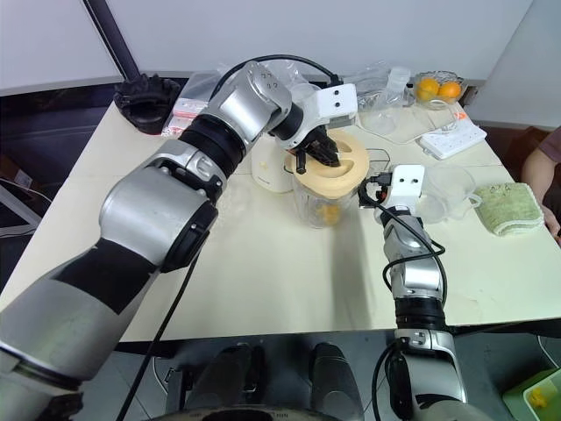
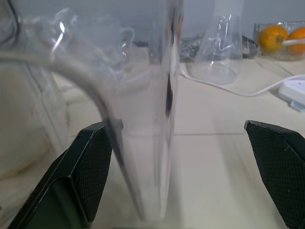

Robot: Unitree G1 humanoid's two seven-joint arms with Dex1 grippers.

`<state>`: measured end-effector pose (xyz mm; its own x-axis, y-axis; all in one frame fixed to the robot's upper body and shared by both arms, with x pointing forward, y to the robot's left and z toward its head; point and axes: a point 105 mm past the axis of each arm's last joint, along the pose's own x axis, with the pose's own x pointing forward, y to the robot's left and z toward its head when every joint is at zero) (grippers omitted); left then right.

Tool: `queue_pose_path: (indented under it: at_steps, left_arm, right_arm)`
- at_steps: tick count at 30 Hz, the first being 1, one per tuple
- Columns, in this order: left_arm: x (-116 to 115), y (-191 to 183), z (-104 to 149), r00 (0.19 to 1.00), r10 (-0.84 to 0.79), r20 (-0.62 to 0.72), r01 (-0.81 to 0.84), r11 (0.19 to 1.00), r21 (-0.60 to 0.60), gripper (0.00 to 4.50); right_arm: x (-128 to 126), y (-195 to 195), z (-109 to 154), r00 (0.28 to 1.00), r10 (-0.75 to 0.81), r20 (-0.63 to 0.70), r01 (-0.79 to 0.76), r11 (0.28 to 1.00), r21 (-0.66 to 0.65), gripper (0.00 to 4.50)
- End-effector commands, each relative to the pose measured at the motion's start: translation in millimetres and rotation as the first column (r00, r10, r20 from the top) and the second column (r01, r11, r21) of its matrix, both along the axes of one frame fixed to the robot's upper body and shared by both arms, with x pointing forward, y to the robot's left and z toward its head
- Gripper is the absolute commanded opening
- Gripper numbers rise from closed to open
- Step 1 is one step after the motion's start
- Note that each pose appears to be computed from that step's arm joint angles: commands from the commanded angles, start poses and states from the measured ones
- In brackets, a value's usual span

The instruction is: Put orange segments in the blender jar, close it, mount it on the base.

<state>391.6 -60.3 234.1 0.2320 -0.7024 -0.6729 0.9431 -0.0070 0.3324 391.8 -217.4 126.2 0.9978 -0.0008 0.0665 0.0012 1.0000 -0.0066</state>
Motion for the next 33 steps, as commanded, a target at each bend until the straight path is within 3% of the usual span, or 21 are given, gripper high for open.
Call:
queue_pose_path:
  at_steps: [1,6,7,20,26,33]
  left_arm:
    - [-3,9,-35,0.996,0.008,-0.088,0.0,0.996,0.092,0.25]
    - [-4,11,-40,0.994,0.011,-0.11,-0.001,0.996,0.088,0.25]
    - [-4,11,-41,0.993,0.015,-0.119,-0.006,0.997,0.079,0.25]
    - [2,17,-63,0.972,0.124,-0.2,-0.13,0.991,-0.017,0.25]
    - [-1,19,-75,0.968,0.119,-0.219,-0.12,0.993,0.009,0.25]
    - [1,18,-72,0.98,0.093,-0.175,-0.091,0.996,0.019,0.25]
  right_arm:
    - [1,7,26,0.995,0.035,0.091,-0.034,0.999,-0.012,3.63]
    - [1,13,28,0.995,0.03,0.091,-0.029,0.999,-0.015,1.15]
    - [1,14,28,0.996,0.029,0.089,-0.028,1.0,-0.014,0.93]
    - [-3,21,23,0.997,0.039,0.064,-0.037,0.999,-0.032,0.93]
    - [-4,22,21,0.997,0.043,0.061,-0.041,0.999,-0.031,0.93]
    - [-5,23,20,0.997,0.05,0.06,-0.048,0.998,-0.035,0.93]
